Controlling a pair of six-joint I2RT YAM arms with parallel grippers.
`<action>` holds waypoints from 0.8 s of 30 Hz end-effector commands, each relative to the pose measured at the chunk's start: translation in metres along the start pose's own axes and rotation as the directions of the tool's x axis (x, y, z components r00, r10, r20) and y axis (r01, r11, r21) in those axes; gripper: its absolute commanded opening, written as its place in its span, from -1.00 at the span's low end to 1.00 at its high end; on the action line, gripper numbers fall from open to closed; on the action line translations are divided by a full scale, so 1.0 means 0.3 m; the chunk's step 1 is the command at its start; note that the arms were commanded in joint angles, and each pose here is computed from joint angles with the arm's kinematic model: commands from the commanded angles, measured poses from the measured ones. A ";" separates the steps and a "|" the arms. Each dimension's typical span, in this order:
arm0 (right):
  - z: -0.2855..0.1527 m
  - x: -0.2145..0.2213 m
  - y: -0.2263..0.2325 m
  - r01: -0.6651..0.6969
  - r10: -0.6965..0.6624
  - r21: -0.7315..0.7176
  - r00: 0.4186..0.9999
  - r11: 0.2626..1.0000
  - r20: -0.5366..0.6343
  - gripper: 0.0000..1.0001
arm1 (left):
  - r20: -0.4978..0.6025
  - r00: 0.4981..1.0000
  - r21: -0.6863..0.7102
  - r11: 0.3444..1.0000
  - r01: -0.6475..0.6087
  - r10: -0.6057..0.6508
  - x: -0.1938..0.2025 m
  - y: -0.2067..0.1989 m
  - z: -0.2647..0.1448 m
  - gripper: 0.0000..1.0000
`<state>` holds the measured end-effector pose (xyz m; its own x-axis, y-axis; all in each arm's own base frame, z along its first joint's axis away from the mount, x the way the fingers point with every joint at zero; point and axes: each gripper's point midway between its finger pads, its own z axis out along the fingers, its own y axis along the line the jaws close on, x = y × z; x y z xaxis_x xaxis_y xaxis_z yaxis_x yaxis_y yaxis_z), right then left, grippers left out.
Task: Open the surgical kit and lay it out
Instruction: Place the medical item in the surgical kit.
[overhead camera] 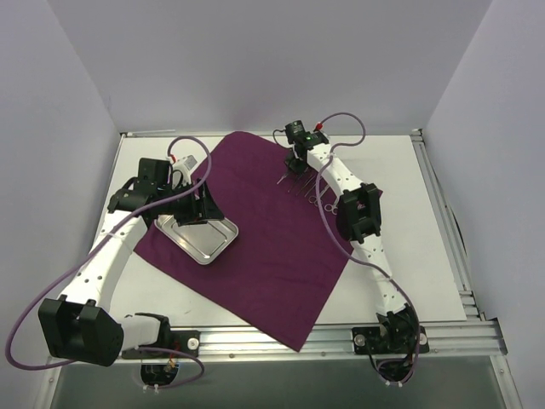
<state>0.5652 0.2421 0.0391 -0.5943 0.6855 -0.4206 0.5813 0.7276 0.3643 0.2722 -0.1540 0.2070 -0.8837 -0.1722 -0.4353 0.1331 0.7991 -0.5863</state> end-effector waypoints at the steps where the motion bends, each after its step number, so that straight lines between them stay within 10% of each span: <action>1: 0.041 -0.002 -0.062 -0.013 0.012 0.067 1.000 0.998 0.007 -1.00 | 0.017 0.999 0.028 0.999 -0.028 0.027 -0.020 -0.010 0.006 0.40; 24: 0.078 0.044 -0.082 0.015 -0.012 0.075 0.999 0.997 -0.037 -0.66 | 0.018 1.000 0.040 0.999 0.001 -0.002 -0.031 0.003 0.013 0.40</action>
<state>0.5652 0.2396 0.0206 -0.6025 0.6865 -0.4071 0.5932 0.7264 0.3471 0.2756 -0.1509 0.1999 -0.8929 -0.1860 -0.4101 0.1092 0.7941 -0.5980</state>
